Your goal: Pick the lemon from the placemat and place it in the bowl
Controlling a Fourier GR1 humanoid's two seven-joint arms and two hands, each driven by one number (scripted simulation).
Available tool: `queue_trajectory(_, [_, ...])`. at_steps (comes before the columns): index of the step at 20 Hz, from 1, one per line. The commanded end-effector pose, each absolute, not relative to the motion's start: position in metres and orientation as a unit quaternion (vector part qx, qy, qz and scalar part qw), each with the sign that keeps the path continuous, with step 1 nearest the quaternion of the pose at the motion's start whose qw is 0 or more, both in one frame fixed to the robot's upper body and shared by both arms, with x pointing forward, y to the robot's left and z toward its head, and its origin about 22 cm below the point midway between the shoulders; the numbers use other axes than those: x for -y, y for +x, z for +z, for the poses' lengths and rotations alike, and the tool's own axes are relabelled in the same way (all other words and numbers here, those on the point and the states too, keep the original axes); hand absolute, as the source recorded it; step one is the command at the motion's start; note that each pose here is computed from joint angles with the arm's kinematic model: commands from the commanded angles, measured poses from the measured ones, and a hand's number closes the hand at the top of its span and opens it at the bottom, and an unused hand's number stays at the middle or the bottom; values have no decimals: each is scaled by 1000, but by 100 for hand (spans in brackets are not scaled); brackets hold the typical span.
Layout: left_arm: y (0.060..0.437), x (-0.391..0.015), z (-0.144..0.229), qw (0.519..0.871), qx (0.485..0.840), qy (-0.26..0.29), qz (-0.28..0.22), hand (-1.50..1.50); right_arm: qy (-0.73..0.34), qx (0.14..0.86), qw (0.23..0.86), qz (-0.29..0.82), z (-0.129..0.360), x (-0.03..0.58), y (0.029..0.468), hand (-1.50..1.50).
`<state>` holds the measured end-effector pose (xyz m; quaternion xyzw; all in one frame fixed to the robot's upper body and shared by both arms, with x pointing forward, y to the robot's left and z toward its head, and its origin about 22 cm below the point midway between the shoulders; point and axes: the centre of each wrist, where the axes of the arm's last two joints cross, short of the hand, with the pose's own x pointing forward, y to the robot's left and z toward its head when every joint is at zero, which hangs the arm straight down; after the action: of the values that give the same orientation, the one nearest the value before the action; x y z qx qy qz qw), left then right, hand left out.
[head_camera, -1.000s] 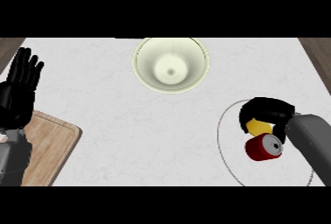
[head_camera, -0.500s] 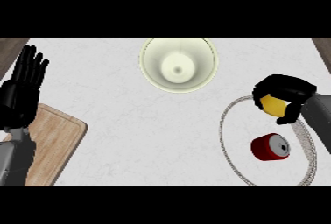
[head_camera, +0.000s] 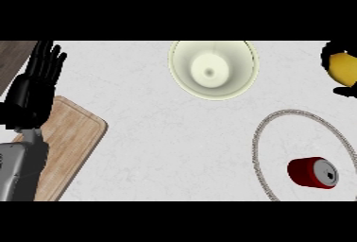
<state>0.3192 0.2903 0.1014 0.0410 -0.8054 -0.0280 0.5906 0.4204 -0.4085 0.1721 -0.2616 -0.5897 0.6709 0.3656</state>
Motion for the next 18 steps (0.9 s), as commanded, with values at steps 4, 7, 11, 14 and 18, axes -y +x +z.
queue_trajectory(4, [323, -281, 106, 584, 810, 37, -40, 0, -275, 650, 351, 615, 229, 427, 421, 150])
queue_trajectory(7, [324, -272, 102, 592, 805, 31, -36, 0, -245, 701, 325, 585, 250, 416, 428, 150])
queue_trajectory(11, [326, -289, 108, 593, 803, 49, -29, 0, -204, 739, 306, 565, 261, 416, 428, 150])
queue_trajectory(14, [327, -286, 109, 593, 804, 43, -35, 0, -148, 766, 308, 545, 272, 395, 439, 150])
queue_trajectory(18, [324, -287, 94, 606, 794, 52, -26, 0, -86, 789, 319, 518, 286, 389, 441, 150])
